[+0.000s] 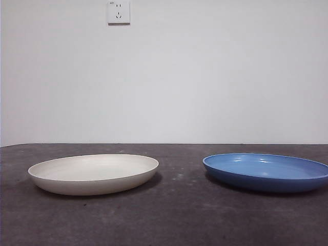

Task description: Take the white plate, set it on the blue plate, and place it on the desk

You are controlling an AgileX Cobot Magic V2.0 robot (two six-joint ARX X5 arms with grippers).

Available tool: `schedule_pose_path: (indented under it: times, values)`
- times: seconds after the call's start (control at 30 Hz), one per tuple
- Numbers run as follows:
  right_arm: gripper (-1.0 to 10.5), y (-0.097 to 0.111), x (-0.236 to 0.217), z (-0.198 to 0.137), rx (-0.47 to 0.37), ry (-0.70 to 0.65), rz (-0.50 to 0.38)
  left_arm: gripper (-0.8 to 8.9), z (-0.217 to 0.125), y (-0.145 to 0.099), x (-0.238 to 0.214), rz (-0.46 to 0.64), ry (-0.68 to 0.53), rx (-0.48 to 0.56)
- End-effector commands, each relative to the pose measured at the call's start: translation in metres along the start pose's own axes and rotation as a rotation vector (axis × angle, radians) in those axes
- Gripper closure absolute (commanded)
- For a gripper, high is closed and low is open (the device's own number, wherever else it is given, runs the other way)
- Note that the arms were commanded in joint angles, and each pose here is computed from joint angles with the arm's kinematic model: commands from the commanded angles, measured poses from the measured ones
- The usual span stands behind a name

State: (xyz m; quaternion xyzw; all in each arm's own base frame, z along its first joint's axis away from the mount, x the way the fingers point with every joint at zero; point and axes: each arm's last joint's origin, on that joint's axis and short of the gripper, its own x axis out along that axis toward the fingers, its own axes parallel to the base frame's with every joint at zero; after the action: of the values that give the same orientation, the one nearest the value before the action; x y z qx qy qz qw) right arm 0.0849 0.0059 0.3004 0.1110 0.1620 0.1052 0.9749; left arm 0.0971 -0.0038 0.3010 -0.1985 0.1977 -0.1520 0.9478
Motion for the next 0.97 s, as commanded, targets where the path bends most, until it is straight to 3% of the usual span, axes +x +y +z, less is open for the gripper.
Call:
schedule_pose_path:
  times: [0.03,0.4,0.53,0.77,0.87,0.97]
  values:
    - [9.4,0.004,0.003,0.019,-0.064,0.074,0.039,8.01,0.014,-0.004,0.004,-0.054,0.051,0.084]
    - [9.4,0.012,0.03,0.058,-0.113,0.415,0.196,8.01,0.032,-0.021,0.023,-0.196,0.415,0.191]
    - [9.4,0.018,0.034,0.055,-0.122,0.488,0.286,8.01,0.031,-0.031,0.023,-0.251,0.486,0.242]
    - [9.4,0.024,0.034,0.052,-0.136,0.515,0.318,7.96,0.029,-0.035,0.024,-0.28,0.505,0.265]
    - [8.9,0.024,0.034,0.052,-0.132,0.518,0.318,7.0,0.03,-0.035,0.024,-0.28,0.499,0.267]
    - [6.6,0.024,0.034,0.052,-0.122,0.519,0.316,4.71,0.03,-0.035,0.024,-0.28,0.497,0.266]
